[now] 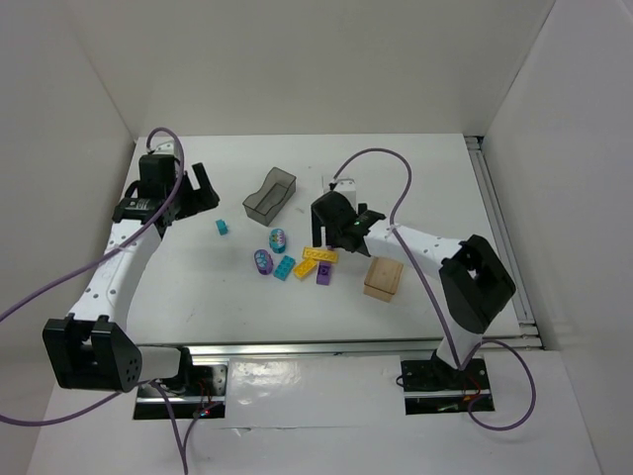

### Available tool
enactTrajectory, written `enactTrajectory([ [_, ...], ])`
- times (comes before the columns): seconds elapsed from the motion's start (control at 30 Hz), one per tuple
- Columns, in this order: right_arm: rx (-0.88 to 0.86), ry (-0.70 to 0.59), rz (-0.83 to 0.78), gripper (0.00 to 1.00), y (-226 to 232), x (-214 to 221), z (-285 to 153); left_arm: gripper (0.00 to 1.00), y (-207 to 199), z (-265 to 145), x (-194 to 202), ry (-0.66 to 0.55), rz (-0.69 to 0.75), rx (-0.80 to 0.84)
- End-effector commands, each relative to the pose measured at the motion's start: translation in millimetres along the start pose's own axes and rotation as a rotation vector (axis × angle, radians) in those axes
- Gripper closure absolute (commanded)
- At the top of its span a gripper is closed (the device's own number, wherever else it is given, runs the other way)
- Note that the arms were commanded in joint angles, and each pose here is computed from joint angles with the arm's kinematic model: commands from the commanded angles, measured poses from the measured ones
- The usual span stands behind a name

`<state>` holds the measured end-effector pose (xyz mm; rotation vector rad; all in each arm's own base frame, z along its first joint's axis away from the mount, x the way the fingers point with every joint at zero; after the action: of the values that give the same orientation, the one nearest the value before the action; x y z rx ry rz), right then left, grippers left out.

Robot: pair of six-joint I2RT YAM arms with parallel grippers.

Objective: Sort the legos into containers by color

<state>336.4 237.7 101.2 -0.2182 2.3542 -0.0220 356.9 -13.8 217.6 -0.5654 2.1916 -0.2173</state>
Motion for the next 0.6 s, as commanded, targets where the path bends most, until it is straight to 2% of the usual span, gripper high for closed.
enactTrajectory([
  [0.0,-0.111,-0.046,0.053,0.08,22,-16,12,0.0,-13,-8,-6,0.006,0.025,0.077],
  [0.13,-0.123,-0.033,0.072,0.19,28,-13,26,0.0,-15,-12,-4,0.013,0.025,0.087],
  [0.17,-0.113,-0.024,0.089,0.24,26,-13,32,0.0,-15,-12,-4,0.013,0.025,0.087],
  [0.2,-0.116,-0.03,0.113,0.36,27,-17,31,0.0,-15,-12,-4,0.013,0.025,0.087],
  [0.23,-0.101,-0.016,0.115,0.4,23,-13,38,0.0,-16,-15,-6,0.002,0.025,0.093],
  [0.5,-0.04,0.027,0.135,0.4,18,-1,58,0.0,-5,-13,3,0.017,0.025,0.054],
  [0.57,-0.039,0.028,0.134,0.44,19,1,61,0.0,-8,-13,5,0.026,0.026,0.07],
])
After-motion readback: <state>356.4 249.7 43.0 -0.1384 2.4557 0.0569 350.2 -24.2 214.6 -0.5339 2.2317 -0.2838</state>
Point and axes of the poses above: each gripper's point midway between its finger pads, its own z axis out along the fingers, its own y axis along the line the jaws close on, x = y × z, the point moved 1 cm from there along -z, back along the fingers, and after that the axes turned 9 degrees about -z, right-handed, at the moved point
